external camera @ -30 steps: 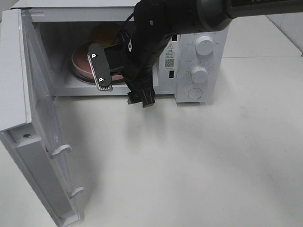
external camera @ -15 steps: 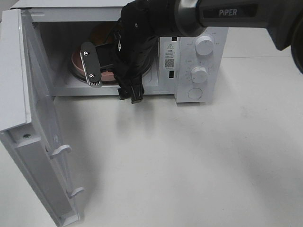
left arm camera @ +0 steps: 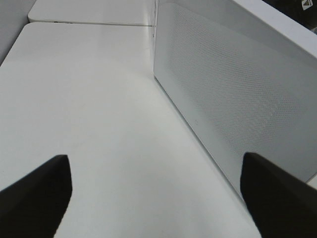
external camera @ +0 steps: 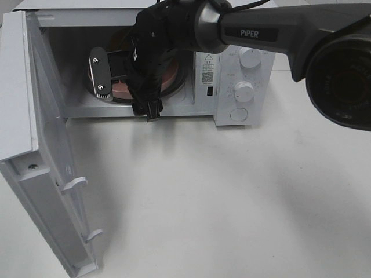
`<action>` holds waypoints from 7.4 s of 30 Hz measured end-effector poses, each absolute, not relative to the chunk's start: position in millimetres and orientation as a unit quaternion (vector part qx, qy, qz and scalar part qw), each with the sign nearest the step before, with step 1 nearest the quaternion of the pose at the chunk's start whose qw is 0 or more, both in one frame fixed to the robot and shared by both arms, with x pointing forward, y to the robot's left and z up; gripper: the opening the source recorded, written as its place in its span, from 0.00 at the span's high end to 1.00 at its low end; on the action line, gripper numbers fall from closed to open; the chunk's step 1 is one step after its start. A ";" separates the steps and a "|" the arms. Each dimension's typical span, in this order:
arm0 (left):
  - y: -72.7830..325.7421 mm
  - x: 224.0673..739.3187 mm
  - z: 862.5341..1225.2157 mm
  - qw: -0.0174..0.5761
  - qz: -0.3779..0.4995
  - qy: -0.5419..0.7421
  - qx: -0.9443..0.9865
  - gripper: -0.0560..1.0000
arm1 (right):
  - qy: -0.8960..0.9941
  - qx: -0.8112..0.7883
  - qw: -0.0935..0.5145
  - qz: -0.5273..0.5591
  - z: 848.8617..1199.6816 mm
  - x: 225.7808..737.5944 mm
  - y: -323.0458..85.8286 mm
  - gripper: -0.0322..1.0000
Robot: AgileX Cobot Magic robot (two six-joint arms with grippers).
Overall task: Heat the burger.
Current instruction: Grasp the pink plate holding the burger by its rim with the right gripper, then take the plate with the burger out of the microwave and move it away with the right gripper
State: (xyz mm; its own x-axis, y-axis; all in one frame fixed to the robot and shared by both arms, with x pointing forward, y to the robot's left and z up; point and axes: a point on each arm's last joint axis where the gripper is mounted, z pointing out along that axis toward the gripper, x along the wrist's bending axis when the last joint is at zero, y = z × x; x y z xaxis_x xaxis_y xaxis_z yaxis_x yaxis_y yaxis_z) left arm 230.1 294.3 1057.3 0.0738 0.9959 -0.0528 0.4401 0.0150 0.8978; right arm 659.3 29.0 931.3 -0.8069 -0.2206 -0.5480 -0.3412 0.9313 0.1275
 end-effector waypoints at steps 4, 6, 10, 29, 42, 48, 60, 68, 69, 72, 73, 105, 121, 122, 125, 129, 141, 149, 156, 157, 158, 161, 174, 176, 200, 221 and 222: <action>294.7 230.1 1057.3 0.402 0.346 0.587 0.612 0.15 | 0.944 -0.146 0.273 0.113 928.4 662.3 31.1 0.15; 294.7 230.1 1057.3 0.402 0.346 0.587 0.612 0.15 | 0.943 -0.144 0.276 0.115 928.5 663.9 32.4 0.16; 294.7 230.1 1057.3 0.402 0.346 0.587 0.612 0.15 | 0.944 -0.140 0.276 0.117 925.3 666.8 33.5 0.16; 294.7 230.1 1057.3 0.402 0.346 0.587 0.612 0.15 | 0.946 -0.097 0.270 0.153 893.4 687.0 30.8 0.19; 294.7 230.1 1057.3 0.402 0.346 0.587 0.612 0.15 | 0.946 -0.094 0.270 0.156 887.2 691.6 26.4 0.29; 294.7 230.1 1057.3 0.402 0.346 0.587 0.612 0.15 | 0.949 -0.092 0.257 0.158 893.2 687.3 28.6 0.54; 294.8 230.1 1057.3 0.401 0.347 0.587 0.612 0.15 | 0.952 -0.092 0.240 0.167 906.5 680.5 32.2 0.89; 294.8 230.1 1057.3 0.401 0.347 0.587 0.612 0.15 | 0.953 -0.104 0.235 0.159 911.9 677.6 31.3 0.89; 294.8 230.1 1057.3 0.401 0.347 0.587 0.612 0.15 | 0.953 -0.104 0.235 0.159 911.9 677.6 31.3 0.89; 294.8 230.1 1057.3 0.401 0.347 0.587 0.612 0.15 | 0.955 -0.114 0.228 0.152 915.2 673.4 28.2 0.89; 294.8 230.1 1057.3 0.401 0.347 0.587 0.612 0.15 | 0.955 -0.125 0.227 0.148 918.1 670.4 25.9 0.89; 294.8 230.1 1057.3 0.401 0.347 0.587 0.612 0.15 | 0.937 -0.213 0.258 0.101 919.5 606.0 -3.6 0.90; 294.8 230.1 1057.3 0.401 0.347 0.587 0.612 0.15 | 0.937 -0.223 0.248 0.102 924.7 555.1 -38.2 0.90; 294.8 230.1 1057.3 0.401 0.347 0.587 0.612 0.15 | 0.937 -0.223 0.248 0.102 924.7 555.1 -38.2 0.90; 294.8 230.1 1057.3 0.401 0.347 0.587 0.612 0.15 | 0.938 -0.224 0.246 0.101 928.5 545.8 -45.9 0.90; 294.8 230.1 1057.3 0.401 0.347 0.587 0.612 0.15 | 0.937 -0.226 0.247 0.103 934.4 528.7 -59.4 0.90; 294.8 230.1 1057.3 0.401 0.347 0.587 0.612 0.15 | 0.935 -0.225 0.252 0.108 943.1 493.8 -88.5 0.90; 294.8 230.1 1057.3 0.401 0.347 0.587 0.612 0.15 | 0.933 -0.224 0.257 0.111 949.8 468.4 -109.9 0.90; 294.8 230.1 1057.3 0.401 0.347 0.587 0.612 0.15 | 0.930 -0.224 0.267 0.117 957.1 447.2 -127.4 0.90; 294.8 230.1 1057.3 0.401 0.347 0.587 0.612 0.15 | 0.930 -0.224 0.268 0.117 958.0 440.7 -132.9 0.90; 294.8 230.1 1057.3 0.401 0.347 0.587 0.612 0.15 | 0.930 -0.224 0.268 0.117 958.3 437.6 -135.4 0.90; 294.8 230.1 1057.3 0.401 0.347 0.587 0.612 0.15 | 0.930 -0.223 0.269 0.118 959.0 432.1 -140.0 0.90; 294.8 230.1 1057.3 0.401 0.347 0.587 0.612 0.15 | 0.934 -0.222 0.259 0.110 961.7 392.2 -174.2 0.90; 294.8 230.1 1057.3 0.401 0.347 0.587 0.612 0.15 | 0.935 -0.217 0.258 0.111 960.7 386.6 -178.9 0.90; 294.8 230.1 1057.3 0.401 0.347 0.587 0.612 0.15 | 0.961 -0.096 0.242 0.090 961.1 346.7 -222.3 0.90; 294.8 230.1 1057.3 0.401 0.347 0.587 0.612 0.15 | 0.944 0.149 0.287 0.057 964.1 356.9 -240.4 0.90; 294.8 230.1 1057.3 0.401 0.347 0.587 0.612 0.15 | 0.941 0.167 0.290 0.054 963.4 358.4 -241.2 0.90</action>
State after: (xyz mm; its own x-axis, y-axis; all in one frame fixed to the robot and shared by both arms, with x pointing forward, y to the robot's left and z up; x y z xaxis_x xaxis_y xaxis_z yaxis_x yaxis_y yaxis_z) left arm 230.1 294.8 1057.3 0.0698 0.9964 -0.0471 0.4400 0.0116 0.8979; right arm 358.4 -241.2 963.4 -0.7754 0.3460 -0.5282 0.2833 0.9382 0.1987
